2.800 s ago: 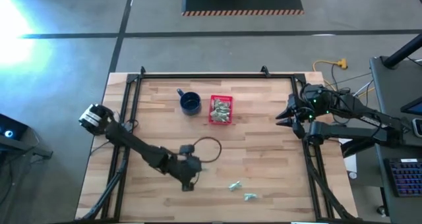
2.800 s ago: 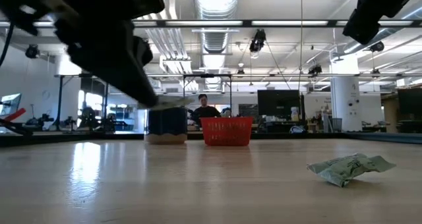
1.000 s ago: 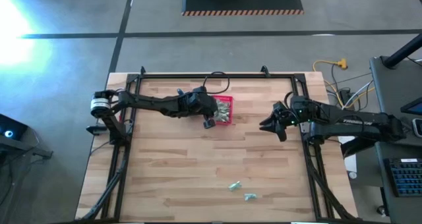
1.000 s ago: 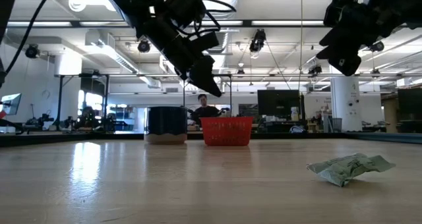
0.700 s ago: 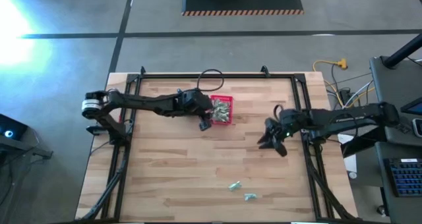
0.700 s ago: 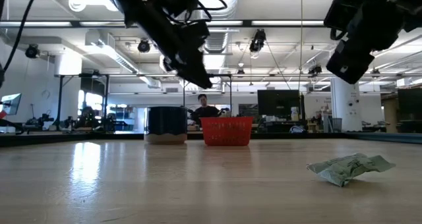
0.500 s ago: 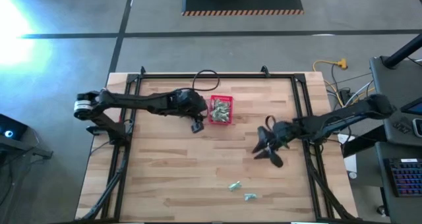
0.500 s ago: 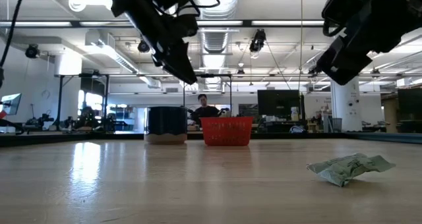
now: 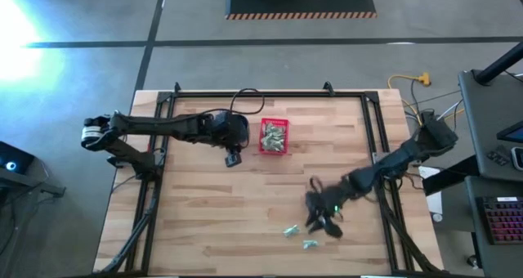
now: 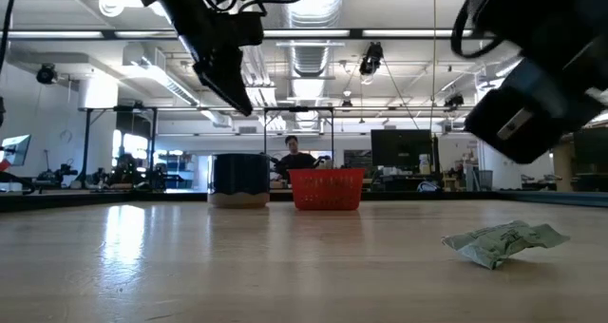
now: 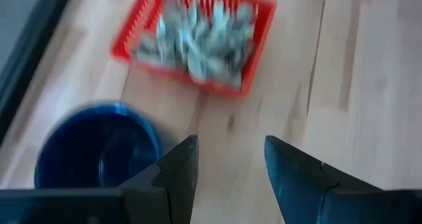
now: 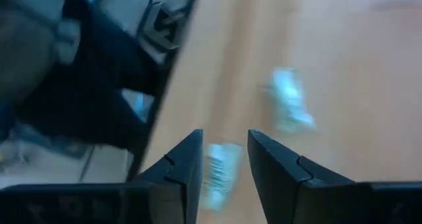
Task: Pick and place Stevia / Truvia into bins
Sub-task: Put the stevia packet into the basket
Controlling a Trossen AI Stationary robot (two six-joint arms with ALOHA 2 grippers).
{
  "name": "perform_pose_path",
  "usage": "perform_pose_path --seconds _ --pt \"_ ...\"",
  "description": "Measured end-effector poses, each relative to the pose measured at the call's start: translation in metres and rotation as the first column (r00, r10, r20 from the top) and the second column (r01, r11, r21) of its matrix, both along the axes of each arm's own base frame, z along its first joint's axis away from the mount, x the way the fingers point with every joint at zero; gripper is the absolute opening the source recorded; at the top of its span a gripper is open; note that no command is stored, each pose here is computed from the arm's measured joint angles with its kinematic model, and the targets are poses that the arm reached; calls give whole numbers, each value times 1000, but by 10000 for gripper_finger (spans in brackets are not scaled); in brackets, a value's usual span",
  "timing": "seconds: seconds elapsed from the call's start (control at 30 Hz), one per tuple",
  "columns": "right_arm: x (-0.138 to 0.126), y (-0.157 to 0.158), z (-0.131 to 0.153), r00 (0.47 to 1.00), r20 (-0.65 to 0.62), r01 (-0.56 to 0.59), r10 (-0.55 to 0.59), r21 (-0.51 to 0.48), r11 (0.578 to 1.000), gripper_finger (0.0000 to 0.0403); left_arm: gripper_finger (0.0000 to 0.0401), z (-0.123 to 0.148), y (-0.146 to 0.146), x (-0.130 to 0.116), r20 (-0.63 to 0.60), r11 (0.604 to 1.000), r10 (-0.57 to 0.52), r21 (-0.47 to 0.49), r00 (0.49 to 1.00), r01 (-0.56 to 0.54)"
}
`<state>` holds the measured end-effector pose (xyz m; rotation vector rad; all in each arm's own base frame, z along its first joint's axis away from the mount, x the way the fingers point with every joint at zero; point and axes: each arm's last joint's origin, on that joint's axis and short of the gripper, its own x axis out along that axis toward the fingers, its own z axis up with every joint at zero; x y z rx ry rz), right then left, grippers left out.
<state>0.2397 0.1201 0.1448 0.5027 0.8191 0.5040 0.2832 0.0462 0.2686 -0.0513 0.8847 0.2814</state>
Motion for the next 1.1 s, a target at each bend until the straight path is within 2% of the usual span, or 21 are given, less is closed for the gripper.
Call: perform_pose_path --seconds 0.07,0.13,0.23,0.37,0.57,0.77,1.03,1.1 --pt "4 21 2 999 11 -38 38 -40 998 108 157 -2 0 -3 -35 1000 0 -5 999 0" --pt "6 39 2 998 -32 -54 51 -115 992 102 157 -3 -1 -5 -52 1000 -2 -7 999 1" --pt "4 58 2 993 -120 -44 12 -267 963 91 157 -6 -1 -8 -75 1000 -7 -7 997 7" --pt "3 77 9 991 -124 -1 -47 -365 931 78 157 -8 -1 -8 -66 1000 -8 -4 998 8" --pt "2 96 12 990 -131 -7 -42 -353 936 68 158 -13 -1 -6 -26 1000 -4 -5 1000 4" --pt "-1 98 3 962 -250 -9 -113 -441 898 69 158 -13 -2 -4 -7 1000 -6 -4 1000 6" --pt "4 103 -11 954 -274 -26 -119 -474 880 68 158 -13 -5 -3 3 1000 -19 -5 1000 19" --pt "6 107 -13 955 -277 -33 -108 -461 887 70 158 -13 -7 -3 1 1000 -24 -6 1000 24"
